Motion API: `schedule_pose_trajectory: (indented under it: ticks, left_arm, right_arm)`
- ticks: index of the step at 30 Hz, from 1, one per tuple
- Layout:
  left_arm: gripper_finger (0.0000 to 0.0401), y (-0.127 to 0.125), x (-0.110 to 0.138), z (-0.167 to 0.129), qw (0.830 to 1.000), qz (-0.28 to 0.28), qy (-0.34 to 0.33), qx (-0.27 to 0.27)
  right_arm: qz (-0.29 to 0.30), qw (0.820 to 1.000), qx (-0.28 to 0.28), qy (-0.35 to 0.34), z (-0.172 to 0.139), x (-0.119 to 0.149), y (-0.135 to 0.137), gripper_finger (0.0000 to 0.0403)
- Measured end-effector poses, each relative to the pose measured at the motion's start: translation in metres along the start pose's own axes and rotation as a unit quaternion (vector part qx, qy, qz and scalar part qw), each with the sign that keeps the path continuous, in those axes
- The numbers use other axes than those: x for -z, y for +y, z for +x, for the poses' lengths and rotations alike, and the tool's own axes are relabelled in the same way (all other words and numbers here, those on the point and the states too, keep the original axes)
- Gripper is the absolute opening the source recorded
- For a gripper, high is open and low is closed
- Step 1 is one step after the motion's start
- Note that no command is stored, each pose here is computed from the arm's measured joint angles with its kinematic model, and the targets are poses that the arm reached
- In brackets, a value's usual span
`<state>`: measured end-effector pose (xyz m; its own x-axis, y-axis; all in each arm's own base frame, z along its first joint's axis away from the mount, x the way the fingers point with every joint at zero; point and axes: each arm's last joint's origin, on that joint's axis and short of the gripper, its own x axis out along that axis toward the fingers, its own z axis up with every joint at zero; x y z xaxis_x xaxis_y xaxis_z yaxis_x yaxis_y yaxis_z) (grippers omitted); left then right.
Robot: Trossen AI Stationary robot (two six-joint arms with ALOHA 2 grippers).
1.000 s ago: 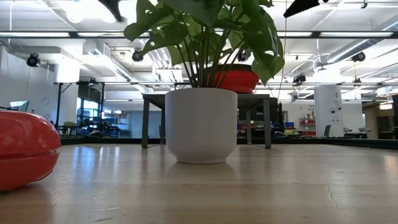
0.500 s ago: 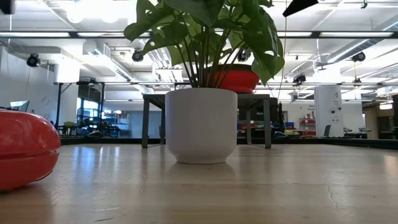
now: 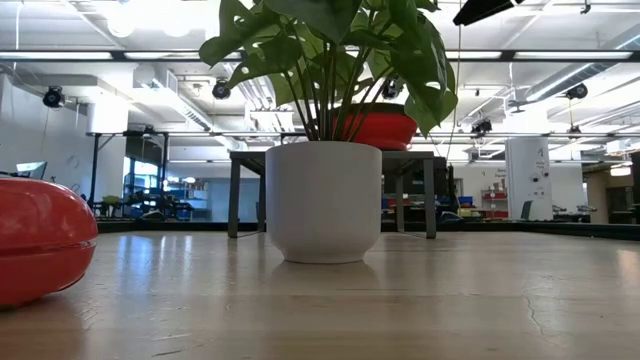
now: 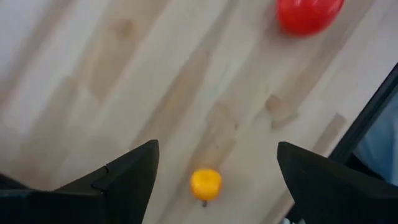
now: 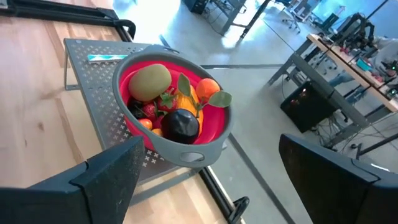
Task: Pick & Place Fruit
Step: Put the orange pear into the red strainer bowl on the shelf
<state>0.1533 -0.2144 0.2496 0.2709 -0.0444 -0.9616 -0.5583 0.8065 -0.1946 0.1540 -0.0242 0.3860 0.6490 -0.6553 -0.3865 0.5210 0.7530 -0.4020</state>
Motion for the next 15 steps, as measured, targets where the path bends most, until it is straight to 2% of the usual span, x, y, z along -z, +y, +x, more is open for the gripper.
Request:
schedule_pose_trajectory:
  ticks: [4, 10, 15]
  left_arm:
    - [0.033, 0.002, 0.006, 0.015, 0.998, -0.029, 0.048, 0.013]
    - [0.033, 0.011, 0.012, 0.031, 0.992, -0.063, 0.106, -0.005]
    - [0.033, 0.014, 0.014, 0.036, 0.99, -0.073, 0.122, -0.01]
  right_arm:
    - [0.005, 1.0, 0.0, 0.0, 0.0, 0.0, 0.0, 0.0368]
    - [0.003, 1.0, 0.0, 0.0, 0.0, 0.0, 0.0, 0.0368]
    - [0.0, 1.0, 0.0, 0.0, 0.0, 0.0, 0.0, 0.0368]
